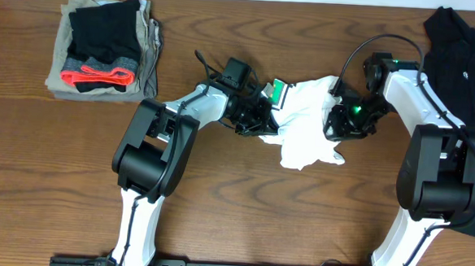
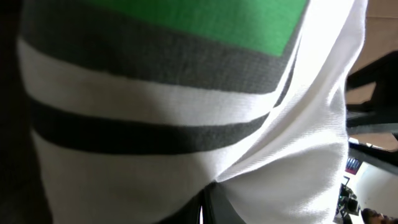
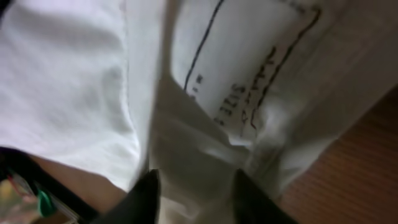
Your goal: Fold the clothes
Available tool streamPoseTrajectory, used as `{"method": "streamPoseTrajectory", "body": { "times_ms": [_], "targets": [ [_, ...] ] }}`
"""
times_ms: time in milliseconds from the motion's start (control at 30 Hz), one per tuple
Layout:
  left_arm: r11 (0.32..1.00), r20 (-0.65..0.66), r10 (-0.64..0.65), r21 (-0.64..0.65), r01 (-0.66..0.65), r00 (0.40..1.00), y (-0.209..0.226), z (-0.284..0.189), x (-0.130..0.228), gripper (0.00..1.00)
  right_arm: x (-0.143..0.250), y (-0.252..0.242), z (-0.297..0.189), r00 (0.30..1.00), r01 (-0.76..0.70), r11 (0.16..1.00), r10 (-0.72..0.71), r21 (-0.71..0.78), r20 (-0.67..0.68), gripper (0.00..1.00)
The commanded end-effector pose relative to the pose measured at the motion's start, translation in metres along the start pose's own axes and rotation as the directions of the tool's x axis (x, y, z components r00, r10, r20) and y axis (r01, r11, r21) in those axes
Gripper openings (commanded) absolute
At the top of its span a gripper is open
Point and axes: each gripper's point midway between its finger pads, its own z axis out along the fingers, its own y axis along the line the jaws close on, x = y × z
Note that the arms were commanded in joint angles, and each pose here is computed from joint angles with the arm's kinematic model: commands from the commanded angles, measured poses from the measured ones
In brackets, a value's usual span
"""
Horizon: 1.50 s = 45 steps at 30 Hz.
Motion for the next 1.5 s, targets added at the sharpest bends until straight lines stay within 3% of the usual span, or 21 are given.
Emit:
{"method": "streamPoseTrajectory", "body": {
  "times_ms": [0,267,500,667,833,1467],
  "targets": [
    [0.988,0.027,-0.059,-0.14,0.062,0.998,0.046,0.01,-0.002,0.06,-0.006,0.008,-0.001,0.999,0.029,0.999,-0.028,-0.03,0.03,0.54],
    [0.988,0.027,-0.059,-0.14,0.062,0.998,0.046,0.01,-0.002,0.06,-0.022,0.012,-0.002,0.994,0.062,0.997,-0.057,-0.054,0.097,0.55],
    [0.988,0.027,-0.059,-0.14,0.062,0.998,0.046,0.01,-0.002,0.06,-0.018,0.012,-0.002,0.995,0.054,0.997,-0.049,-0.058,0.082,0.4],
    [0.988,0.027,-0.059,-0.14,0.062,0.998,0.046,0.01,-0.002,0.06,-0.026,-0.008,-0.01,0.991,-0.015,0.999,0.02,-0.04,0.133,0.48],
    [0.988,0.027,-0.059,-0.14,0.062,0.998,0.046,0.01,-0.002,0.06,-0.036,-0.01,-0.021,0.978,-0.032,0.991,0.059,-0.133,0.198,0.46],
    [0.988,0.029,-0.058,-0.141,0.062,0.998,0.046,0.01,-0.002,0.06,-0.034,0.028,-0.011,0.984,0.079,0.977,-0.045,-0.197,0.173,0.42]
  ]
}}
